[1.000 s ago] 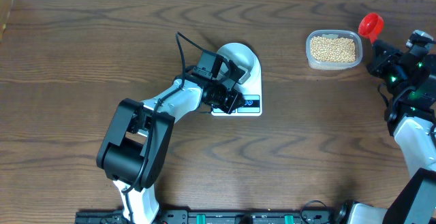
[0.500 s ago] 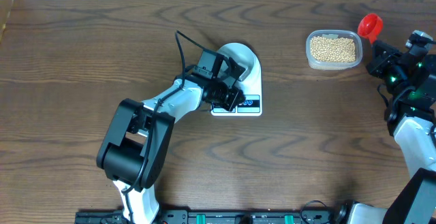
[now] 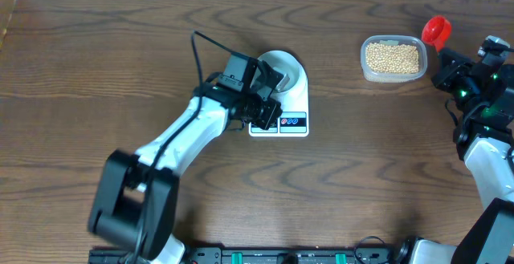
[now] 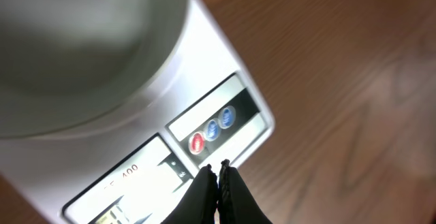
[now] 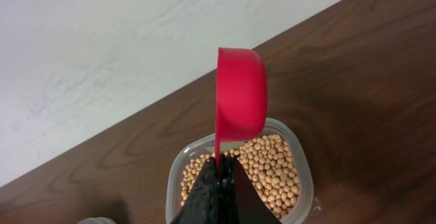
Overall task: Scoop item into bowl and weigh 50g on scale
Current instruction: 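Retract the left gripper to the left of the scale and hold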
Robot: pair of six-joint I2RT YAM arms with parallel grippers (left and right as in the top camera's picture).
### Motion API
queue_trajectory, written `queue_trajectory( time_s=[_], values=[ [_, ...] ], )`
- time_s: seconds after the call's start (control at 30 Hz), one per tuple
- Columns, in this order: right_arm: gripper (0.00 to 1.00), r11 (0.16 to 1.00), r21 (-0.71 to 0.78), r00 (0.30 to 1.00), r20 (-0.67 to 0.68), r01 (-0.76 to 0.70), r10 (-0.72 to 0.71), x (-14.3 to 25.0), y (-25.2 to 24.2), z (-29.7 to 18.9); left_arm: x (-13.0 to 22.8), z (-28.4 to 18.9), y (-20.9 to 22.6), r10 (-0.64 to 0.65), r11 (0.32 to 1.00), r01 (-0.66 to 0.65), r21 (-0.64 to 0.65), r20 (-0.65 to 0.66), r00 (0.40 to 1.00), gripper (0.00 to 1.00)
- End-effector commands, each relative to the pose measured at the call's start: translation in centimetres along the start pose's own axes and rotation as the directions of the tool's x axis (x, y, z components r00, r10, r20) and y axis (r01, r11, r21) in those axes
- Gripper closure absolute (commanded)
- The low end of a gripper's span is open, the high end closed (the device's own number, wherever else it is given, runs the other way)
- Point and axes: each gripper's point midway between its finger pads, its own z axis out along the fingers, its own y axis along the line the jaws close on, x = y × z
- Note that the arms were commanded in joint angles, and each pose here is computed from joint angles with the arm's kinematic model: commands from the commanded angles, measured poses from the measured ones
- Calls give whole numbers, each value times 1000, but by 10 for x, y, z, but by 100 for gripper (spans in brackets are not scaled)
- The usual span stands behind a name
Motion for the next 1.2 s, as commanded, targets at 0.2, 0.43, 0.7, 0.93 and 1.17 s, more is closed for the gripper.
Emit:
queue_trajectory(
  time_s=[0.2,0.43,0.7,0.93,1.17],
  values=[
    [99,999,-16,999,26,31,-30,-11,7,-2,-39,-70,8,68,980,-33,-194,178,982,93],
    [99,999,-38,996,79,38,-35,-25,13,-3,-40,-121,82,-19,912,127,-389,270,963,75],
    [99,997,-33,985,157,-68,73,-43,12,-5,-34,-147,120,-85,874,228,-429,328,941,19],
    [99,976,-103,978,63,-190,197,-19,42,7,-30,-156,133,-106,856,261,-446,343,933,8],
    [99,962,-168,977,-12,-214,215,1,76,14,-32,-170,152,-69,799,268,-538,361,930,8]
  ],
)
